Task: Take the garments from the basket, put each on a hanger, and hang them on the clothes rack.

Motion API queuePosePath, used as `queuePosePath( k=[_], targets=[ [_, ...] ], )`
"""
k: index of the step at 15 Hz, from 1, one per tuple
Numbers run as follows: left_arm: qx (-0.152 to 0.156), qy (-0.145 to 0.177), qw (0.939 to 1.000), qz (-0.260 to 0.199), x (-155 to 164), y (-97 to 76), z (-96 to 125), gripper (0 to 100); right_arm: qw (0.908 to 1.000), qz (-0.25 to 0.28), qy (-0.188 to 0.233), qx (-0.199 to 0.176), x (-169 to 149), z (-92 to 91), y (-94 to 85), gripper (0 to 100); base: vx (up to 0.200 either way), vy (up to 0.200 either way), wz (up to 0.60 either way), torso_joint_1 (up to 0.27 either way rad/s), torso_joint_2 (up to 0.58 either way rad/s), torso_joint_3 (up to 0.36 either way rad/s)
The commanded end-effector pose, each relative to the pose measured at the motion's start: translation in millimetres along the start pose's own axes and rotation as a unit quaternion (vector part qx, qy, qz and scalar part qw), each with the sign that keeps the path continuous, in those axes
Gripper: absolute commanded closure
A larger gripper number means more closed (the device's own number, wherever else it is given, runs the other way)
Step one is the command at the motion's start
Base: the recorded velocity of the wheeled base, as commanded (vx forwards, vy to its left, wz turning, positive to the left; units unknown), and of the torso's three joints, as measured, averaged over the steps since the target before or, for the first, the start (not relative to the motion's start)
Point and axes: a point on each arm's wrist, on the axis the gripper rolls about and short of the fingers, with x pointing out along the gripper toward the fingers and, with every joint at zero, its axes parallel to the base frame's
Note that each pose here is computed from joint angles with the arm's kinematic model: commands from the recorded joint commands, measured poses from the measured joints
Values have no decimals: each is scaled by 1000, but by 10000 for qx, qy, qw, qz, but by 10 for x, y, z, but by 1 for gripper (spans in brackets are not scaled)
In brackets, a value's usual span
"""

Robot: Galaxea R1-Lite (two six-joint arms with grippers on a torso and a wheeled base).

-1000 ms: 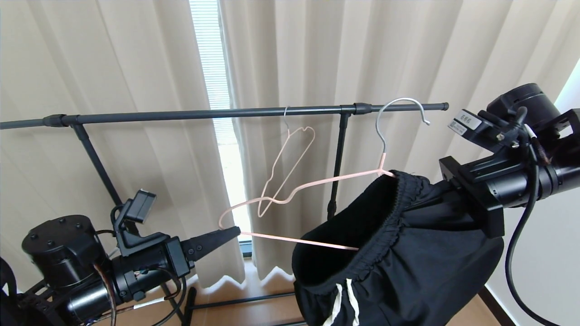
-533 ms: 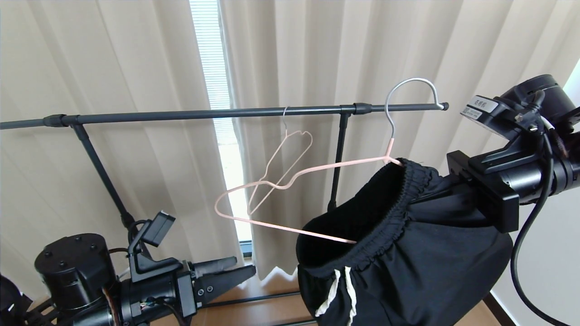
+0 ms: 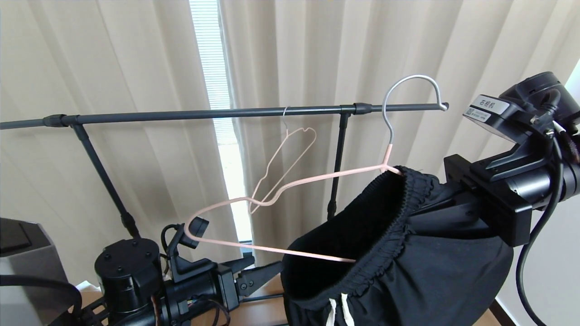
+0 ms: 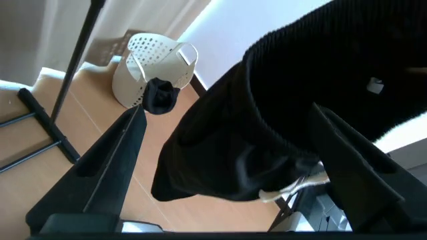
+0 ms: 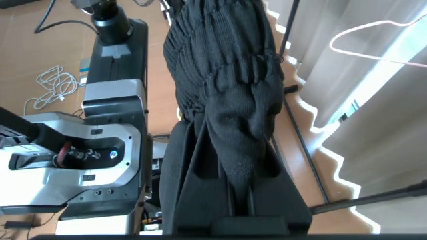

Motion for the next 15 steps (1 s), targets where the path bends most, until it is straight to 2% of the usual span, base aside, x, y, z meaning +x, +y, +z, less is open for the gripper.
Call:
queuePosePath(
  k=[1,3,9,10,14,15],
  targets=[
    [-10,96,9999,-31,39,-6,-42,0,9999,106,20,-27,44,4,36,100,0,0,0,0,0,0],
    [-32,309,9995,-31,92,-12,-141,0,9998,205,59,-31,90,-5,69,100,0,0,0,0,0,0],
    [-18,350,9994,19,168,-18,-191,0,9995,271,46,-131,86,11,178,100,0,0,0,0,0,0],
    [0,411,9991,36,193,-41,-238,100,9995,287,51,-131,93,10,182,100,0,0,0,0,0,0],
    [48,375,9993,68,200,-57,-242,100,9995,273,49,-125,93,-2,175,100,0,0,0,0,0,0],
    [67,196,9998,73,160,-59,-160,100,9996,241,38,-125,82,-3,161,100,0,0,0,0,0,0]
  ],
)
